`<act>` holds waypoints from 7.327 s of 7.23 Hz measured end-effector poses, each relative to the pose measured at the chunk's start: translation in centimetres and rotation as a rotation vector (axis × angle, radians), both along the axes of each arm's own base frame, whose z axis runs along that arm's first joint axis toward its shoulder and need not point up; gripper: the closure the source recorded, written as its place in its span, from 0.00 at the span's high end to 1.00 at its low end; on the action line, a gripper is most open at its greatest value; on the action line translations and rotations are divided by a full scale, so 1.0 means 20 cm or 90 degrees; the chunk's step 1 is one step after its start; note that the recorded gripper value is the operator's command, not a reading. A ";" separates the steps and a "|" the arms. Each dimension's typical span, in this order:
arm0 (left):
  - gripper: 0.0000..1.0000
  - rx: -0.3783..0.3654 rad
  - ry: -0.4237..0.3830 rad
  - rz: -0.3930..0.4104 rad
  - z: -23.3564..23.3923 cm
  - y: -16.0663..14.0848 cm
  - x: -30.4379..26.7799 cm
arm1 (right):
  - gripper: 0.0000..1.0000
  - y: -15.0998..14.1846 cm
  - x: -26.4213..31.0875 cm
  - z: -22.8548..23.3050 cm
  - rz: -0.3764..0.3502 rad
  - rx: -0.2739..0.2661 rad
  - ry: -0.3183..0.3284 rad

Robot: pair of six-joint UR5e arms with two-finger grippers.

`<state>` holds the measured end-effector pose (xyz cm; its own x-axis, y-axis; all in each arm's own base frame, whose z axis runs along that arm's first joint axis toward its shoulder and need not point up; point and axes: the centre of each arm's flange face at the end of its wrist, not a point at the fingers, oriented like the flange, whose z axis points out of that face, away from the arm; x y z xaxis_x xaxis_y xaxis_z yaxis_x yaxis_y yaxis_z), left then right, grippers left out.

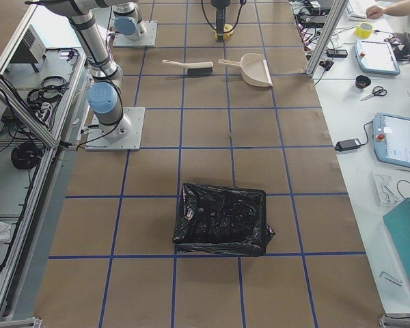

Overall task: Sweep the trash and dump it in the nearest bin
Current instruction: 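Reach the left gripper to the dustpan handle while the right reaches the brush handle, then close the left gripper on the dustpan handle while the right grips the brush, then carry the dustpan with the left gripper and set it beside the trash pile, then move the brush with the right gripper behind the trash pile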

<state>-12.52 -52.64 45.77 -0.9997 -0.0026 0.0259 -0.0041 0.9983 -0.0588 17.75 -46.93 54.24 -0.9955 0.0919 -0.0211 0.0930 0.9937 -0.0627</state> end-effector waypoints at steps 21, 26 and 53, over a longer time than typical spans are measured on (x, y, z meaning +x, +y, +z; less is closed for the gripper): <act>0.13 0.086 -0.019 0.004 -1.10 -0.16 -1.29 | 0.14 0.94 1.01 -1.57 0.037 0.110 0.010; 0.00 0.086 -0.013 -0.021 -1.09 -0.18 -1.25 | 0.03 1.01 1.06 -1.56 -0.099 0.108 0.015; 0.00 0.070 -0.090 -0.988 -0.91 -0.16 2.26 | 0.00 0.99 1.12 -1.43 -0.407 0.086 -0.004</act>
<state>32.70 -55.88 27.67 -0.0197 0.9998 0.0041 0.9946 0.0191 0.1018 40.16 -27.09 25.61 -0.7433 0.6684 0.0269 0.6686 0.7411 0.0608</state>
